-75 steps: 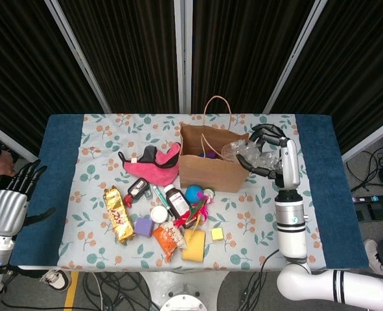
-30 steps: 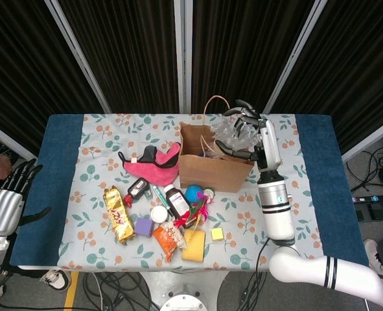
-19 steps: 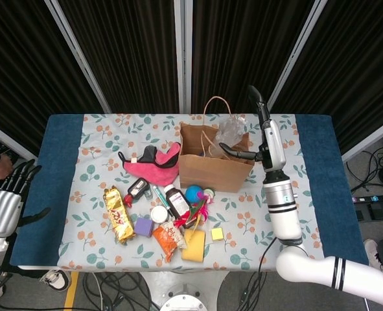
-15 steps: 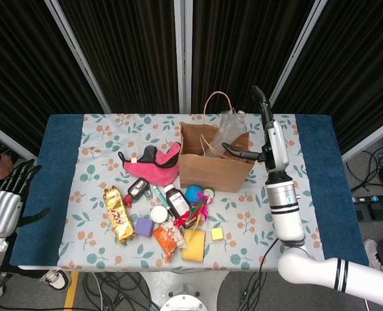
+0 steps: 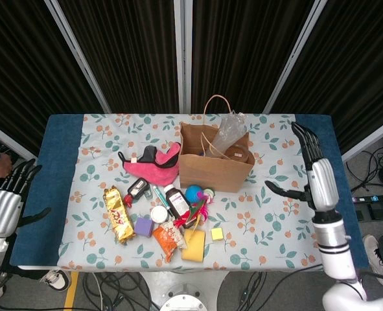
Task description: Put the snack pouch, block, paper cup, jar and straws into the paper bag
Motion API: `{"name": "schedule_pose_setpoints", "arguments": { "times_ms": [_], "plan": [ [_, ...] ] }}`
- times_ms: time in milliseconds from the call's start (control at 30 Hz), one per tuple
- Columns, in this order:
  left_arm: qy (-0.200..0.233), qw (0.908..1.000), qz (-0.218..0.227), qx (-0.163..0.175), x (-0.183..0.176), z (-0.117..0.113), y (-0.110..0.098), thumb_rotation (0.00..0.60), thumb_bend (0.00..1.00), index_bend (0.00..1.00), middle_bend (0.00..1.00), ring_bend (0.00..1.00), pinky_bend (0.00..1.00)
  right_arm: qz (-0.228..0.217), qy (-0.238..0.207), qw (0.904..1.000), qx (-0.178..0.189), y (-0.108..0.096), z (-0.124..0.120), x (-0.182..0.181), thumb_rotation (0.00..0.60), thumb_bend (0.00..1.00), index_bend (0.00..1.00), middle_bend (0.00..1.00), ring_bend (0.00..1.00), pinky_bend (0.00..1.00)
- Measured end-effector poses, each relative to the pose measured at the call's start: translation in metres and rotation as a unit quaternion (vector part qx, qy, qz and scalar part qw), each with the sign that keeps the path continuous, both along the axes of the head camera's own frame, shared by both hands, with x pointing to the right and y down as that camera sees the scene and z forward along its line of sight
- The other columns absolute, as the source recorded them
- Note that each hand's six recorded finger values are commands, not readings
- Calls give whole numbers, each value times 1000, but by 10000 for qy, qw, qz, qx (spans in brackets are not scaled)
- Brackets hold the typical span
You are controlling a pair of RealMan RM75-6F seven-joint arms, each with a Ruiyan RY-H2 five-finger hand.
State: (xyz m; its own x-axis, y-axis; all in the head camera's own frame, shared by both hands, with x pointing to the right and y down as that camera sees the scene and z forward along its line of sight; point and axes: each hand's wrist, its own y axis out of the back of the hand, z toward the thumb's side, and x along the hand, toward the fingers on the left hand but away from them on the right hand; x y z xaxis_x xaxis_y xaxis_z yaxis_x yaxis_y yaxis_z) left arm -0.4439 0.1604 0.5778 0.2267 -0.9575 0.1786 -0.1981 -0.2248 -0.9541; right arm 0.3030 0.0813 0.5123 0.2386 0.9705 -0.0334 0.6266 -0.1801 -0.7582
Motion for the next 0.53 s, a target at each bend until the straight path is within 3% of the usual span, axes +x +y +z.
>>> {"name": "schedule_pose_setpoints", "arguments": {
  "times_ms": [67, 133, 233, 300, 533],
  "plan": [
    [-16, 10000, 25, -8, 1, -1, 1, 600, 31, 119, 135, 84, 211, 25, 804, 9968, -22, 16, 6, 22, 600, 0, 17, 26, 0, 0],
    [-26, 10000, 53, -22, 3, -1, 3, 600, 31, 119, 135, 83, 211, 94, 1740, 9847, -85, 37, 12, 50, 600, 0, 20, 24, 0, 0],
    [-41, 9999, 100, -55, 6, -2, 7, 600, 31, 118, 135, 84, 211, 201, 2919, 9559, -258, 73, 21, 91, 600, 0, 23, 23, 0, 0],
    [-78, 9998, 127, -101, 7, -2, 11, 600, 31, 118, 135, 84, 211, 231, 3410, 9393, -296, 88, 25, 112, 600, 0, 23, 25, 0, 0],
    [-211, 9994, 69, -250, 1, -3, 19, 600, 30, 118, 135, 84, 211, 357, 4119, 9092, -487, 119, 41, 161, 600, 0, 23, 22, 0, 0]
  ]
}}
